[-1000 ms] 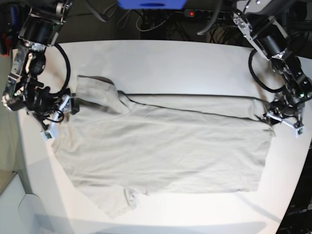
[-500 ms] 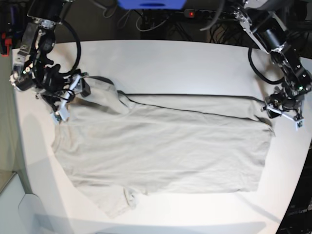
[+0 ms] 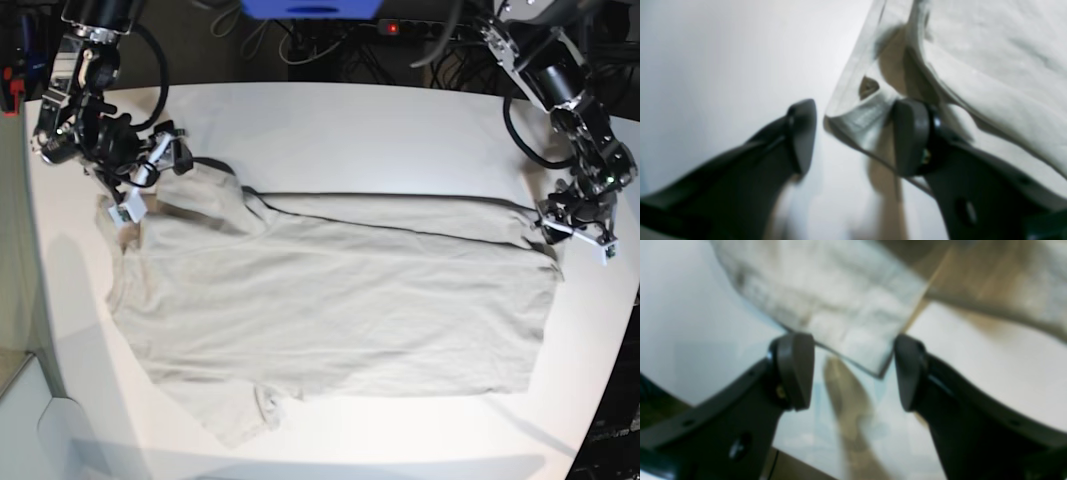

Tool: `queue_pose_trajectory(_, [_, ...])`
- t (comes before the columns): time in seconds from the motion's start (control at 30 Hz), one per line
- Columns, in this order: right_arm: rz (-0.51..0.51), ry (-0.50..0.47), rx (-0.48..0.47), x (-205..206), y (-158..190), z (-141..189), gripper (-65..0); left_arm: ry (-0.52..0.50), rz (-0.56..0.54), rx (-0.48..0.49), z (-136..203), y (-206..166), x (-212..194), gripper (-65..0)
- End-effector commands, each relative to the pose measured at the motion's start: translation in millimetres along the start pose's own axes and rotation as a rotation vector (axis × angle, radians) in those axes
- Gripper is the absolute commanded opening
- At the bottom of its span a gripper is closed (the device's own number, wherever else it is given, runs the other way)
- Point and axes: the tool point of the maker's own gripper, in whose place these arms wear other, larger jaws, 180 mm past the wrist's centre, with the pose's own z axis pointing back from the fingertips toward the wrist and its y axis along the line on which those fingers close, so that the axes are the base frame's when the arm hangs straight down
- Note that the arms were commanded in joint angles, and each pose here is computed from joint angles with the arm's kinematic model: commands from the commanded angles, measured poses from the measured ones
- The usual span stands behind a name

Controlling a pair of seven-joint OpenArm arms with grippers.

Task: Layout the t-shirt on the table in an organized manner, then fold the t-shirt properly
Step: 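Pull the folded edge with both grippers to straighten the fold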

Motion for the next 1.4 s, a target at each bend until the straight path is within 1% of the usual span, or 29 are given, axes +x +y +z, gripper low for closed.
queue_pose_trajectory(0.0, [0.02, -0.025, -0.005, 7, -2, 3, -26.6, 0.001, -0.01, 0.002, 1, 2, 4, -34.8])
queue_pose_trajectory(0.23, [0.006, -0.015, 0.006, -2, 2, 1, -27.3, 0.002, -0.009, 0.004, 1, 2, 3, -57.2])
queue_pose_trajectory(0.3, [0.002, -0.015, 0.013, -2, 5, 0, -29.3, 0.004, -0.008, 0.005, 1, 2, 3, -61.4])
queue_pose_trajectory(0.37, [0.001, -0.016, 0.014, -2, 5, -1, -31.4, 0.004, -0.007, 0.004, 1, 2, 3, -63.3])
queue_pose_trajectory(0.47, [0.011, -0.012, 0.025, -2, 10, -3, -34.0, 0.005, -0.005, 0.004, 1, 1, 2, -64.6])
queue_pose_trajectory(0.53, [0.027, -0.006, 0.038, -1, 15, -5, -37.0, 0.005, -0.005, 0.004, 1, 1, 2, -64.7])
queue_pose_trajectory(0.6, [0.038, -0.002, 0.048, -1, 20, -7, -42.9, 0.006, -0.006, 0.005, 1, 2, 2, -64.7])
queue_pose_trajectory(0.67, [0.049, 0.003, 0.058, -1, 24, -9, -50.6, 0.002, -0.009, 0.007, 2, 2, 3, -64.7])
queue_pose_trajectory(0.73, [0.053, 0.001, 0.061, 0, 26, -9, -59.8, 0.014, -0.012, 0.012, 4, 5, -4, -64.7])
queue_pose_trajectory(0.77, [0.052, -0.001, 0.059, 1, 25, -9, -63.3, 0.015, -0.011, 0.011, 4, 5, -5, -64.7])
queue_pose_trajectory(0.8, [0.05, -0.003, 0.057, 1, 24, -8, -65.0, 0.016, -0.011, 0.012, 4, 5, -6, -64.7])
queue_pose_trajectory(0.9, [0.051, -0.009, 0.053, 4, 23, -7, -65.0, 0.026, -0.011, 0.017, 5, 9, -11, -64.7])
queue_pose_trajectory(0.97, [0.074, -0.034, 0.04, 12, 23, -1, -65.0, 0.03, -0.012, 0.018, 6, 10, -14, -64.7])
queue_pose_trajectory(1.13, [0.184, -0.155, -0.017, 55, 31, 30, -65.0, 0.046, -0.014, 0.021, 7, 12, -22, -64.7])
queue_pose_trajectory(1.23, [0.231, -0.192, -0.052, 81, 30, 42, -65.0, 0.048, -0.016, 0.019, 7, 12, -23, -64.7])
queue_pose_trajectory(1.37, [0.265, -0.238, -0.087, 121, 22, 51, -65.0, 0.052, -0.023, 0.023, 7, 13, -24, -64.7])
